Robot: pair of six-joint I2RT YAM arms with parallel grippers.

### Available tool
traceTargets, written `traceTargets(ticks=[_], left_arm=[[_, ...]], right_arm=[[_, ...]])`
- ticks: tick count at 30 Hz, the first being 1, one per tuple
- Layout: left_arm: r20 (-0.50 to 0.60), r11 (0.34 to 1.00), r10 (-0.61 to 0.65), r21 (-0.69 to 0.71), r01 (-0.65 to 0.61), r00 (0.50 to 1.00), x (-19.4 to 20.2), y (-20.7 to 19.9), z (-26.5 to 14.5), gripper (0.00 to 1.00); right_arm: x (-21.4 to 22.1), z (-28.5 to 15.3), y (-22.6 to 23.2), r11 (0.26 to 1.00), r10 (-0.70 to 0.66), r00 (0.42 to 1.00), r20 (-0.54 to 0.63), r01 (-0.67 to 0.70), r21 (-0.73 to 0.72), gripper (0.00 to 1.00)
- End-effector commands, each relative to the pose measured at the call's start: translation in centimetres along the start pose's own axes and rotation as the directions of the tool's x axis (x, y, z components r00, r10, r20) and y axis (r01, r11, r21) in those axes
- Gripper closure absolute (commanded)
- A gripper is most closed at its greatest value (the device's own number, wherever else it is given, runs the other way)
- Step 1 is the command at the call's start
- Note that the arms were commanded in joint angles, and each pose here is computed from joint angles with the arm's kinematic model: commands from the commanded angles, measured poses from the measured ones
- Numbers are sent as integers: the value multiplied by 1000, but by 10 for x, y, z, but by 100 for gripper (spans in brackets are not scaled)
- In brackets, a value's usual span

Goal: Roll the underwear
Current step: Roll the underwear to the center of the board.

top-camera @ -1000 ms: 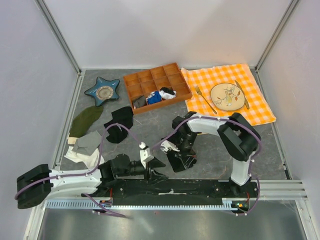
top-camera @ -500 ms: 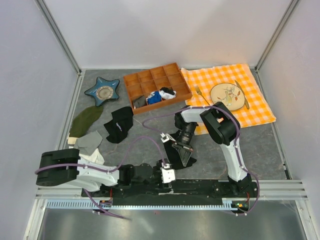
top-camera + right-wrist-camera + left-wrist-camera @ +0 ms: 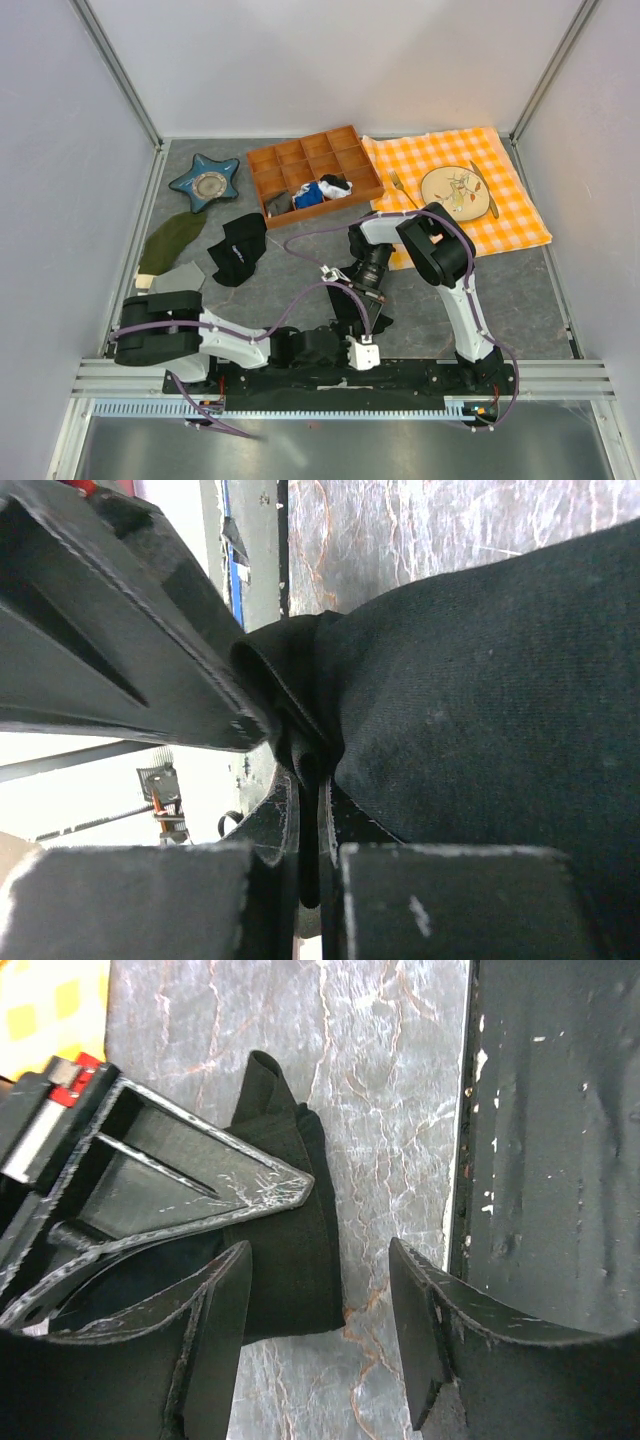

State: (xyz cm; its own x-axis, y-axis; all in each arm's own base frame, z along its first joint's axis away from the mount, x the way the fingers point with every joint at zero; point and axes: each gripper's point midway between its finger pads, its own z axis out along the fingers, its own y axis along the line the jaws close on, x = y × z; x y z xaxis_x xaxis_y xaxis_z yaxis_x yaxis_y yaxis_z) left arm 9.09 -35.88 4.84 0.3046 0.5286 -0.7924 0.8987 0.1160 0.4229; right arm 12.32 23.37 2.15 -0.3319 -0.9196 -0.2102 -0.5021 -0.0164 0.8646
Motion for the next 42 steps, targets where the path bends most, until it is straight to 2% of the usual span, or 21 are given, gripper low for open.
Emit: traceTargets(ticks=[1,7,9,15,18,19,20,21,29,33,34,36,37,38,39,41,42], left_arm=[[-76,997,76,-19,-78,994,10,2,12,37],[-195,997,59,-45,-69,979,37,1,19,43],[-217,997,32,-59,-46,976,43,0,19,45],[-285,998,-3,-67,-17,958,63,-5,21,49],[-314,999,-30,-51,15,949,69,-9,22,67],[-327,998,-43,-48,29,944,74,-10,22,85],[-338,998,-57,-50,43,940,77,-9,22,95],[-340,996,-83,-46,71,937,79,-12,21,98],[-322,944,-275,88,318,906,78,-29,18,98],[-313,865,-397,187,466,863,70,-37,12,98],[-304,847,-436,178,501,847,71,-29,12,98],[-310,771,-521,228,594,795,66,-34,4,98],[-296,741,-569,219,634,767,68,-24,4,98],[-310,692,-617,222,686,723,70,-25,0,98],[-325,641,-643,267,720,693,67,-29,-4,98],[-337,570,-701,265,778,628,69,-21,-6,98],[-368,525,-715,281,804,595,71,-26,-7,98]], right_arm=[[-7,0,-13,998,-63,998,18,62,23,96],[-8,-3,-9,996,-81,996,26,81,25,93],[-9,-5,-5,994,-104,994,35,103,26,88],[-9,-7,3,993,-122,991,47,122,8,84],[-9,-8,7,992,-126,991,48,126,-1,80],[-9,-9,7,991,-131,990,49,131,2,77],[-10,-11,10,990,-142,989,52,142,10,73],[-11,-14,11,988,-153,986,58,152,21,71],[-27,-75,24,945,-278,949,148,243,217,55],[-27,-110,28,905,-328,932,153,263,336,53],[-27,-115,29,892,-344,927,148,273,359,53],[-25,-125,34,853,-392,912,121,311,418,53],[-25,-128,39,820,-435,895,103,346,455,53],[-23,-128,42,803,-461,883,89,372,466,53],[-21,-127,44,758,-526,849,49,441,480,53],[-11,-118,51,699,-601,799,11,519,493,53],[-9,-115,52,638,-668,744,-28,591,493,52]])
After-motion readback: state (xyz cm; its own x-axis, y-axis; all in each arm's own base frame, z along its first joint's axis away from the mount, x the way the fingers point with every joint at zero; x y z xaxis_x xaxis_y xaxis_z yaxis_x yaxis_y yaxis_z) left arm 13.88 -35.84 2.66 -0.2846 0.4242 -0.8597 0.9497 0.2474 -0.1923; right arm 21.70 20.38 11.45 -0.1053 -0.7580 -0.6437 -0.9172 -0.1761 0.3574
